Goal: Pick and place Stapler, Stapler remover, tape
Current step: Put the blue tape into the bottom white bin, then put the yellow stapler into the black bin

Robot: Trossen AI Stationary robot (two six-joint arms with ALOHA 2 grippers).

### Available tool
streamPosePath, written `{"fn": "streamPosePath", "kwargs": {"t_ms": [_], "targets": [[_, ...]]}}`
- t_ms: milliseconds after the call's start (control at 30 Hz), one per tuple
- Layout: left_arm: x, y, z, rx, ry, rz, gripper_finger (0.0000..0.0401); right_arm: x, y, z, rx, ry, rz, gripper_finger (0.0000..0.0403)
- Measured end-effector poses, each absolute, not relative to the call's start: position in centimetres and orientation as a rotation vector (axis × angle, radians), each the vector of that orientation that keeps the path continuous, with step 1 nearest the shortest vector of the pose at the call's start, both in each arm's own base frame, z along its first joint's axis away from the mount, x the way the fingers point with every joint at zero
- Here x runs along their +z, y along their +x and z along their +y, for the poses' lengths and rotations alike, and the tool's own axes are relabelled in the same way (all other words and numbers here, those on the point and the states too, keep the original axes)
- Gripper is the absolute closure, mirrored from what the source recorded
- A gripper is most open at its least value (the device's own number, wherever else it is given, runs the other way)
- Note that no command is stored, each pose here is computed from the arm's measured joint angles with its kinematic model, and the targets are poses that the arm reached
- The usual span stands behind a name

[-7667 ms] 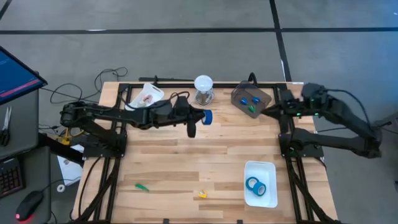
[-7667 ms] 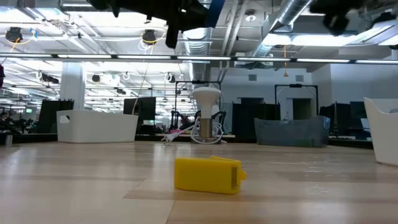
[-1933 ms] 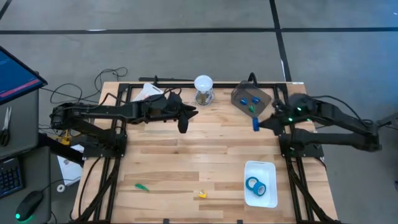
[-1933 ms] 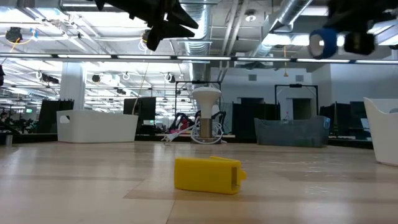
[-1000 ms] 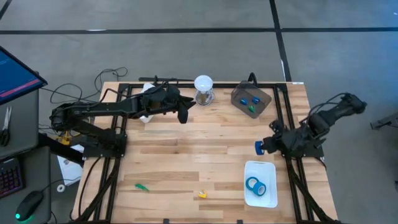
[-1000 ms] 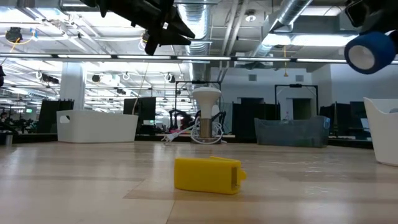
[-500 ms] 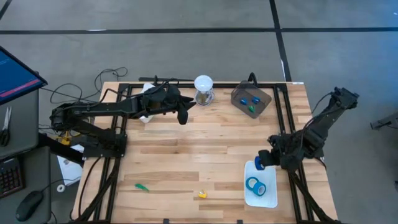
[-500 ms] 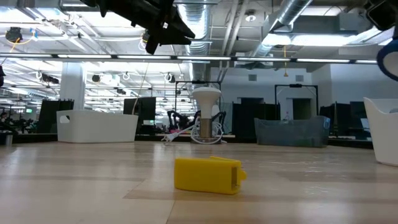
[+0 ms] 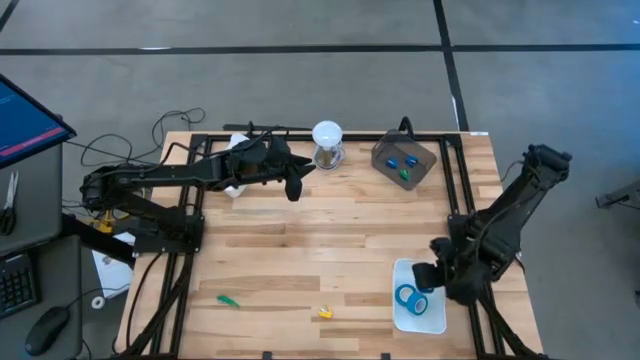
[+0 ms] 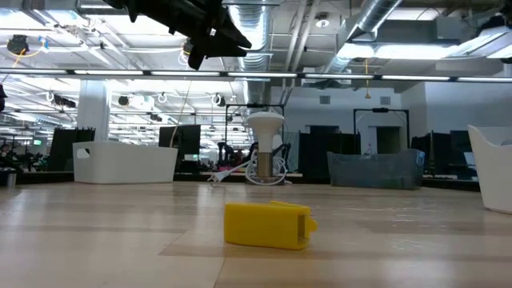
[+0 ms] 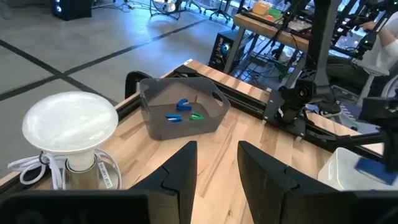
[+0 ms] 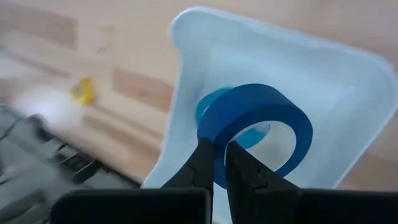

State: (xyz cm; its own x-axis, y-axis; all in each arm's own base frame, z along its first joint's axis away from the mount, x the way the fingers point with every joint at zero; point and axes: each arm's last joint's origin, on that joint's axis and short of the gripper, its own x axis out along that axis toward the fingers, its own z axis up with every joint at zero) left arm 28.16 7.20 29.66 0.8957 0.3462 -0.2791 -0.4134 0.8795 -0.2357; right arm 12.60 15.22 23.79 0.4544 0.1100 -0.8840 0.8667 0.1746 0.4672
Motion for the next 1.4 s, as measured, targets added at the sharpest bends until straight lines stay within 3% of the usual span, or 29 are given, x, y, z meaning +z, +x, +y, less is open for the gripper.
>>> {"fn": "streamPosePath", "kwargs": {"t_ms": [300, 600, 733, 1100, 1233, 1400], "targets": [[29.7, 28.2, 7.2, 0.398, -0.296, 0.233, 0.0293, 21.6, 12.9, 15.2, -0.863, 1.148, 1.062, 0.0398], [29.6, 28.2, 7.2, 0.398, -0.296, 0.234, 0.0293, 19.7, 13.6, 16.4, -0.924, 1.083, 1.124, 0.0396], [29.6, 28.2, 7.2, 0.398, -0.296, 0.234, 0.0293, 19.5, 13.8, 16.6, -0.916, 1.079, 1.127, 0.0373], [29.7, 28.2, 7.2, 0.398, -0.296, 0.233, 0.0293, 20.9, 13.5, 16.0, -0.777, 1.037, 1.133, 0.0237], [29.6, 28.2, 7.2, 0.389, -0.294, 0.235, 0.0293, 22.4, 13.4, 15.3, -0.654, 1.018, 1.002, 0.0224], [29.6, 28.3, 6.6, 0.218, -0.25, 0.262, 0.0293, 24.8, 14.0, 13.6, -0.477, 0.94, 0.816, 0.0238]]}}
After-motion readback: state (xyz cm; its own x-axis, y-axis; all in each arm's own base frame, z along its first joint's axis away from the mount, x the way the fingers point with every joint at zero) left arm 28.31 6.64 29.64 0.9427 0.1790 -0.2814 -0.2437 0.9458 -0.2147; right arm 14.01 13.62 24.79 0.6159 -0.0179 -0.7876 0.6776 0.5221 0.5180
